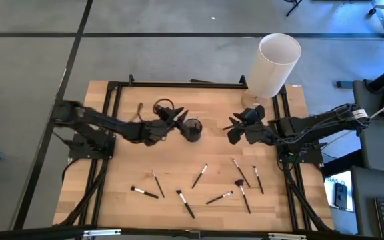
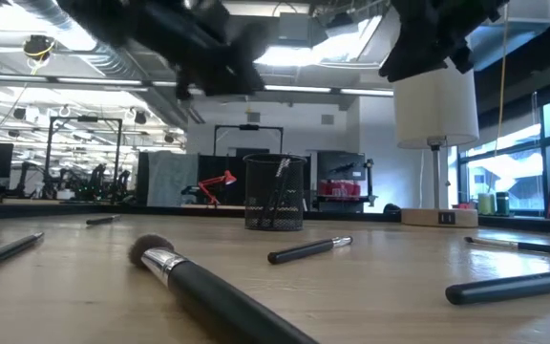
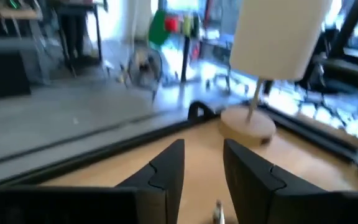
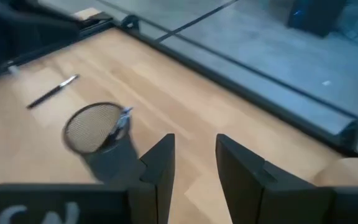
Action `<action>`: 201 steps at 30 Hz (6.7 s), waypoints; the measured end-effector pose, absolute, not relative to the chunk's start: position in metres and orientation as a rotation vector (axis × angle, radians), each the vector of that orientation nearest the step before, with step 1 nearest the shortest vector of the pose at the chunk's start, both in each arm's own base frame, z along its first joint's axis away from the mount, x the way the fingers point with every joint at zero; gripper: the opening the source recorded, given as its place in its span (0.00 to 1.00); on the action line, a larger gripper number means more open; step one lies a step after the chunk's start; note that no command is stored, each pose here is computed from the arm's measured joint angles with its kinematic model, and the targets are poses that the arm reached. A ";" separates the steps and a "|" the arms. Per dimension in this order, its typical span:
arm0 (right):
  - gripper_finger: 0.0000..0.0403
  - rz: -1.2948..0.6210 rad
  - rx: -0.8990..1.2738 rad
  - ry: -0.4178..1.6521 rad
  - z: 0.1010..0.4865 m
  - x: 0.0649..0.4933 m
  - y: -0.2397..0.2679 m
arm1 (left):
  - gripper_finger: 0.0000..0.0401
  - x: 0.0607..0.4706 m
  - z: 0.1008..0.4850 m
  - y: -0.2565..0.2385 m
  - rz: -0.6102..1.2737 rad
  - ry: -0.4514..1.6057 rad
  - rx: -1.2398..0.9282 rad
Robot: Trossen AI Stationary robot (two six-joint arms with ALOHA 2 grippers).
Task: Sort items
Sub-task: Put the eyeshadow brush into the organizer
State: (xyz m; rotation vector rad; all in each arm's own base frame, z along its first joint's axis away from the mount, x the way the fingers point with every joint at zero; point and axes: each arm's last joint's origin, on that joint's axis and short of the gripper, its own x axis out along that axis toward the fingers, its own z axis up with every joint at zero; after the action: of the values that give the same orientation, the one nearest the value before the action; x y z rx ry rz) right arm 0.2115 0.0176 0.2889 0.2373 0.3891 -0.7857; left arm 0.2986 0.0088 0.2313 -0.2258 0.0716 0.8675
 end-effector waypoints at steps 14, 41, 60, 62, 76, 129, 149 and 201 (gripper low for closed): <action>0.29 -0.767 0.352 0.376 0.291 0.212 0.016 | 0.21 0.200 0.208 0.042 1.185 0.727 -0.632; 0.29 -0.861 0.344 0.498 0.260 0.213 -0.033 | 0.20 0.212 0.132 0.086 1.289 1.195 -0.748; 0.29 -0.604 0.506 0.500 0.263 0.219 0.001 | 0.06 0.223 0.127 0.072 1.225 1.216 -0.520; 0.29 -0.598 0.485 0.488 0.264 0.218 0.008 | 0.06 0.231 0.139 0.069 1.209 1.122 -0.549; 0.29 -0.605 0.384 0.364 0.292 0.186 0.015 | 0.05 0.284 0.272 0.020 0.832 0.134 -0.416; 0.29 -0.792 0.706 1.451 0.189 0.177 0.054 | 0.23 0.298 0.229 -0.023 0.805 0.385 -0.062; 0.29 -0.745 0.763 1.558 0.151 0.190 0.104 | 0.22 0.287 0.227 -0.049 0.759 0.443 0.037; 0.18 -0.611 0.659 1.111 0.189 0.250 -0.001 | 0.21 0.281 0.235 -0.030 0.826 0.481 0.112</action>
State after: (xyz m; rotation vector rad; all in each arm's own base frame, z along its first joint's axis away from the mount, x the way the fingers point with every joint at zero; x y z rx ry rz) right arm 0.2499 -0.0012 0.1887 0.6590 1.1106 -0.6110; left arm 0.2808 -0.0302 0.2345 0.1124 0.4810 0.8257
